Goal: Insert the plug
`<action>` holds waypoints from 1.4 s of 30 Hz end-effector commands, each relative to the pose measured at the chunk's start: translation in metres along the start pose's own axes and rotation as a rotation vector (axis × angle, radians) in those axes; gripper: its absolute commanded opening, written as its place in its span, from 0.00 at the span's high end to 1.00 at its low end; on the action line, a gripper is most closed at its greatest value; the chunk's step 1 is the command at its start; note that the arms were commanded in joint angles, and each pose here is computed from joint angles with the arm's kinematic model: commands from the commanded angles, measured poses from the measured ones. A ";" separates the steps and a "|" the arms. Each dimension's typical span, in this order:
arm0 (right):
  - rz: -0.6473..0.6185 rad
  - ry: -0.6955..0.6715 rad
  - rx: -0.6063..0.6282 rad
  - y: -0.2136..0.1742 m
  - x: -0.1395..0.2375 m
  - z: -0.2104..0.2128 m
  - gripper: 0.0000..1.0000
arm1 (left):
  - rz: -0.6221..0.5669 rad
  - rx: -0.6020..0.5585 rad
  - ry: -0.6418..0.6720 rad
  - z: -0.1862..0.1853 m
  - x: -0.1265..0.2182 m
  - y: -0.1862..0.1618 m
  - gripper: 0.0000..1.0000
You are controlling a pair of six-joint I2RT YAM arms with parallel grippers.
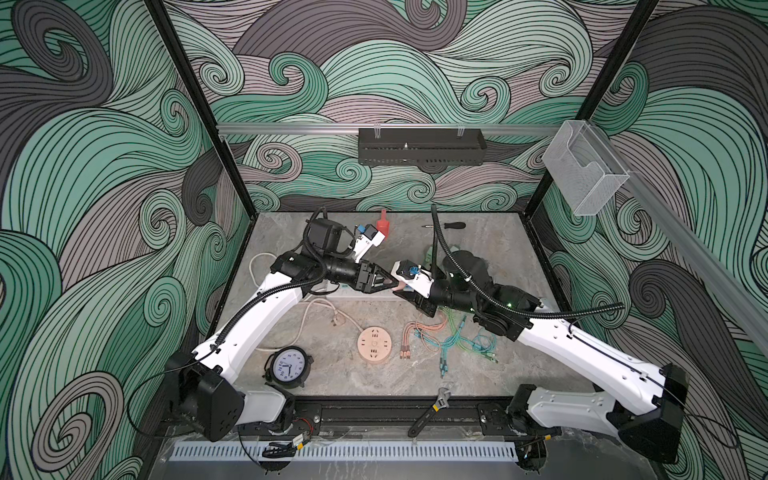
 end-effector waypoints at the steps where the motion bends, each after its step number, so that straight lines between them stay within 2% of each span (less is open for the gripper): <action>1: -0.001 -0.029 0.020 0.004 0.003 -0.002 0.74 | 0.002 -0.036 0.001 -0.009 0.000 0.004 0.43; 4: 0.004 -0.031 0.021 0.003 0.003 -0.001 0.74 | 0.003 -0.037 0.003 -0.009 0.000 0.004 0.50; 7: 0.007 -0.037 0.021 0.002 0.003 -0.001 0.73 | 0.004 -0.039 0.005 -0.009 -0.001 0.003 0.51; 12: 0.018 -0.050 0.015 0.000 0.002 -0.002 0.66 | 0.000 -0.043 0.011 -0.008 0.000 0.001 0.65; 18: 0.010 -0.065 -0.003 -0.001 0.009 -0.001 0.49 | -0.016 -0.042 0.023 -0.008 0.001 0.002 0.80; 22: -0.012 -0.082 -0.033 -0.002 0.022 0.001 0.44 | -0.025 -0.044 0.022 -0.008 0.000 0.003 0.87; 25: -0.052 -0.098 -0.086 0.001 0.040 0.002 0.39 | -0.033 -0.044 0.024 -0.006 0.000 0.003 0.90; 30: -0.125 -0.095 -0.218 0.005 0.067 0.007 0.21 | -0.053 -0.040 0.027 -0.005 0.000 0.004 0.94; 35: -0.269 -0.046 -0.365 0.011 0.088 0.016 0.18 | -0.088 -0.048 0.022 -0.007 0.001 0.006 1.00; 42: -0.446 0.039 -0.546 0.012 0.095 0.027 0.18 | -0.166 -0.048 0.002 -0.010 0.003 0.011 1.00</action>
Point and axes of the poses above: each gripper's point midway between its finger pads, its own x axis back along the fingers, its own z axis along the line the jaws close on, y = z × x, the point moved 8 cm from there along x, back along the fingers, and after that the axes turned 13 degrees about x, right-handed, at the moved point
